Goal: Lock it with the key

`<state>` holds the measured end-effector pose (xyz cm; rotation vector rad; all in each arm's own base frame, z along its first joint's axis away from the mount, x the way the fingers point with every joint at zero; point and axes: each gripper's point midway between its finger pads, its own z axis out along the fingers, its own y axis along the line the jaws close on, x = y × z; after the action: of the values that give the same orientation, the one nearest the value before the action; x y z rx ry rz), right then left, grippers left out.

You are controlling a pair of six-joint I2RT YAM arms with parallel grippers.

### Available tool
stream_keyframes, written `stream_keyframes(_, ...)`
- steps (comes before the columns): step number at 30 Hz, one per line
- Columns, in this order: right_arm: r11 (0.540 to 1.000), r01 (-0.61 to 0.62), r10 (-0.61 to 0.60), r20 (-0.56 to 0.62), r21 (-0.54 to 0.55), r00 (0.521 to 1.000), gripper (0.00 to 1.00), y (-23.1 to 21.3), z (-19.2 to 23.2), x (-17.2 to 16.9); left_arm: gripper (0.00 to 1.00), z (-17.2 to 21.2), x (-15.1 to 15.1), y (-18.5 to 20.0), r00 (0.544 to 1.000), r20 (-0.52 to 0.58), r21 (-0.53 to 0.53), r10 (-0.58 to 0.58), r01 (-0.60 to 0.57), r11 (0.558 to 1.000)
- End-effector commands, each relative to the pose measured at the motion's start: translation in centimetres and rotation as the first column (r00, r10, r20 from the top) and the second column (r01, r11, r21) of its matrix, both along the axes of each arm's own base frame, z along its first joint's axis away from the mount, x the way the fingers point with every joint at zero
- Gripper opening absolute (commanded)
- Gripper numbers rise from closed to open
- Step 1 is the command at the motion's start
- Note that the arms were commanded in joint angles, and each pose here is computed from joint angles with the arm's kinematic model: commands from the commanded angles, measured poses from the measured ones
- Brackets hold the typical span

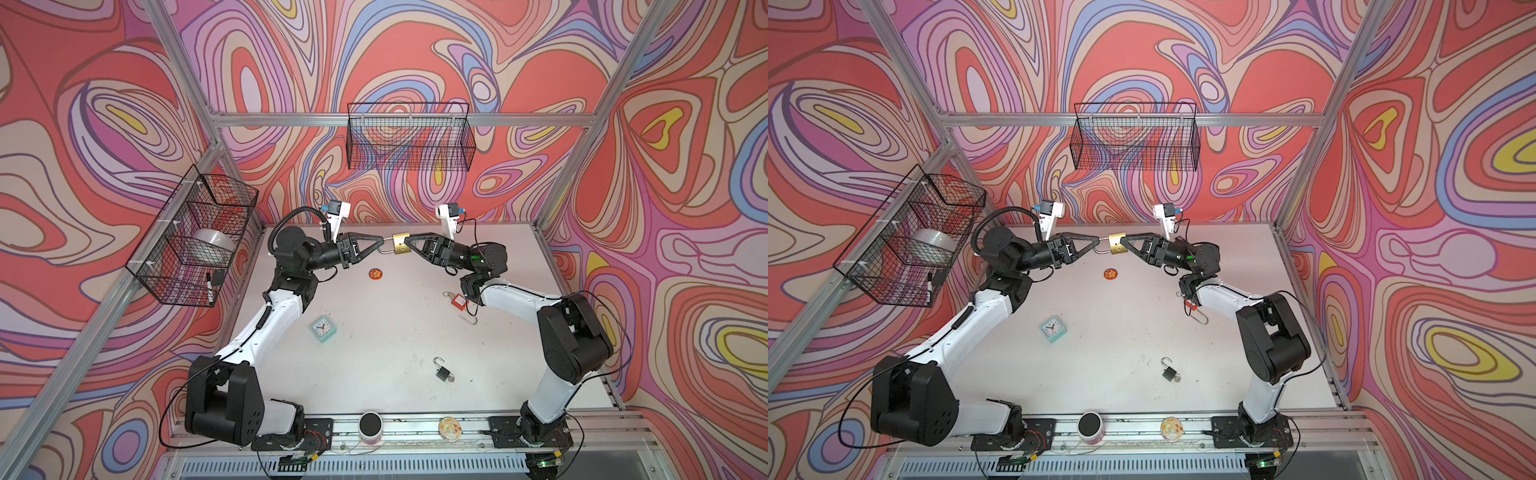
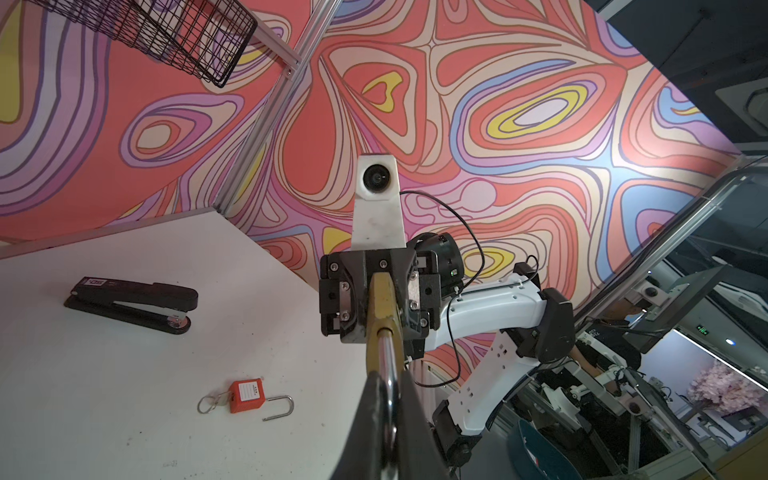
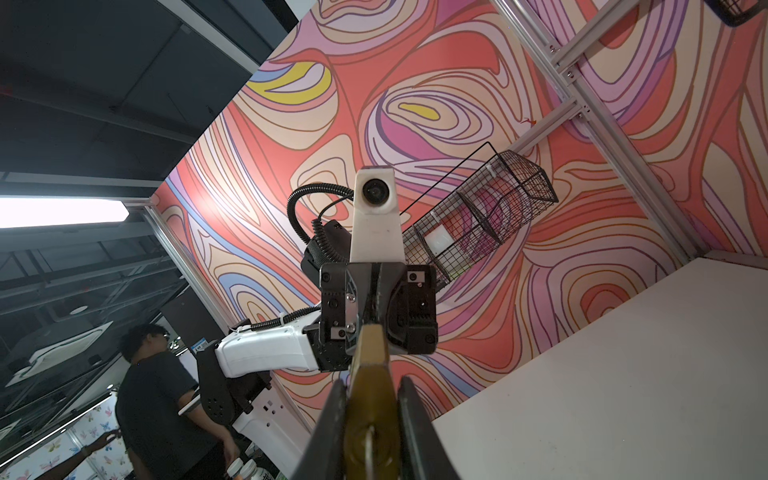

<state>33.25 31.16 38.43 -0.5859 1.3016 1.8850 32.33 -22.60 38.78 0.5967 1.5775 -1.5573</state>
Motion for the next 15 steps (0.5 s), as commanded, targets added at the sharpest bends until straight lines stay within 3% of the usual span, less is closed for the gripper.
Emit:
stream_keyframes(1, 0.997, -0.079, 0.078, 0.031, 0.020, 0.996, 0.00, 1.9, 0.5, -2.8, 0.00, 0.4, -1.5, -1.7, 0.997, 0.054, 0.041, -0.054, 0.052, 0.998)
stream_keyframes(7, 0.998, -0.066, 0.067, 0.052, -0.022, 0.996, 0.00, 3.3, -0.9, -3.2, 0.00, 0.8, -1.6, -2.5, 0.996, 0.056, 0.027, -0.074, 0.072, 0.997)
stream_keyframes(15, 0.997, 0.046, -0.035, 0.168, -0.066, 0.985, 0.00, 2.4, -1.3, -3.2, 0.00, 3.5, -1.7, -2.6, 0.990, 0.034, -0.091, -0.135, 0.138, 0.986)
